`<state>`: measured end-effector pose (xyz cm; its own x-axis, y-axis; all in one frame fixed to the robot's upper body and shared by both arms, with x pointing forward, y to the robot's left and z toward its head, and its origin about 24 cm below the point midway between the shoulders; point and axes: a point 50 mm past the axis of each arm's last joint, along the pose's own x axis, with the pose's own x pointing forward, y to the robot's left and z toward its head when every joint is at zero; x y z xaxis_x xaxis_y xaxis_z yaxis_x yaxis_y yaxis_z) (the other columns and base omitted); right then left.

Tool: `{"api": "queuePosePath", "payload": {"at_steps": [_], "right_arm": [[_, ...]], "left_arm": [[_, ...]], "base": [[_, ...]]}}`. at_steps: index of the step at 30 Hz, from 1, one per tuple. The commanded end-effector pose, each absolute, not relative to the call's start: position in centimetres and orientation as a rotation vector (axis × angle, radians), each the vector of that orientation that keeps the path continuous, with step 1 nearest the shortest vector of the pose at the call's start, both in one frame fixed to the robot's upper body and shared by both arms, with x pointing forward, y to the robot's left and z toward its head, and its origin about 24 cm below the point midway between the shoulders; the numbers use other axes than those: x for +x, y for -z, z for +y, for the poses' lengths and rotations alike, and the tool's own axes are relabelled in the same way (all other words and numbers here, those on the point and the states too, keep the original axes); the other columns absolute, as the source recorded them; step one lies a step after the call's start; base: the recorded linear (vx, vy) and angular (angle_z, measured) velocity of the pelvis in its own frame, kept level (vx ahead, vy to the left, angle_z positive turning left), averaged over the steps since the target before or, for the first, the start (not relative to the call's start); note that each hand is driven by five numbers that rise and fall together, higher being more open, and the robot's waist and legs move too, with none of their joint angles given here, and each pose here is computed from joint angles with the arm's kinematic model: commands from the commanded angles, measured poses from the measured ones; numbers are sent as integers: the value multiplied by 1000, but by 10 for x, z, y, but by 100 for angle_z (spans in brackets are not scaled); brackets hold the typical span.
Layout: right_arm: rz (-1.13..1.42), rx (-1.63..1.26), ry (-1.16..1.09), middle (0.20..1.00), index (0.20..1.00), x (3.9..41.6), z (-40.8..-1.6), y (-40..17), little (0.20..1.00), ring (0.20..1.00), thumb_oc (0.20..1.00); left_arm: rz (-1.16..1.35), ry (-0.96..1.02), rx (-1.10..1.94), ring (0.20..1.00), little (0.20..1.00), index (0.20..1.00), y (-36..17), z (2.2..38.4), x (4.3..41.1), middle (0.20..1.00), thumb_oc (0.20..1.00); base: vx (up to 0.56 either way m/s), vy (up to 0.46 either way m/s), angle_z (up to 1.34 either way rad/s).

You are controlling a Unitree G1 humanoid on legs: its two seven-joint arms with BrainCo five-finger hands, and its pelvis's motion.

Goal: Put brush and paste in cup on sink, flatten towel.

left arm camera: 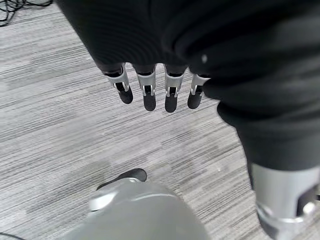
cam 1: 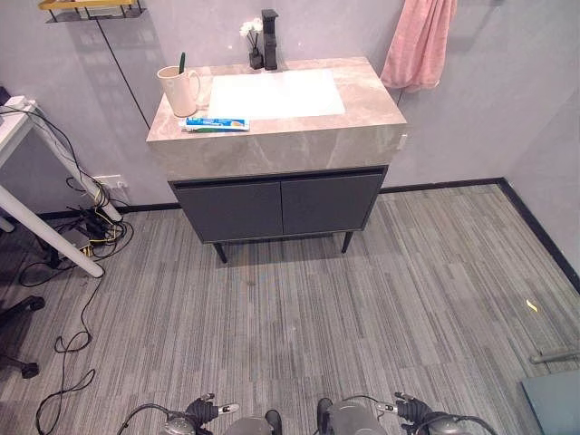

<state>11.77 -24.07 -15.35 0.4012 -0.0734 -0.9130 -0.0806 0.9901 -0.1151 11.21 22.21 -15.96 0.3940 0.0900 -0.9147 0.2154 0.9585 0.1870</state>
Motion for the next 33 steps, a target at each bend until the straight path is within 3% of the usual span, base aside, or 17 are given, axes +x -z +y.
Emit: {"api": "queuePosePath", "payload": {"at_steps": [1,15,21,33], "right_arm": [[1132,-128,31,1000,1000,124,-247,150,1000,1000,1000],[1226,-100,104,1000,1000,93,-256,156,1000,1000,1000],[1289,-236,32,1000,1000,89,-266,154,1000,1000,1000],[1337,-326,-16,1000,1000,83,-272,154,1000,1000,1000]], "left_arm": [[1149,75,342,1000,1000,1000,157,230,113,1000,1000],[1113,49,400,1000,1000,1000,149,248,126,1000,1000],[1047,-34,385,1000,1000,1000,136,266,146,1000,1000],[1015,52,366,1000,1000,1000,140,241,155,1000,1000]], "base": [[36,90,-7],[46,111,1],[149,10,1],[313,-145,25]]}}
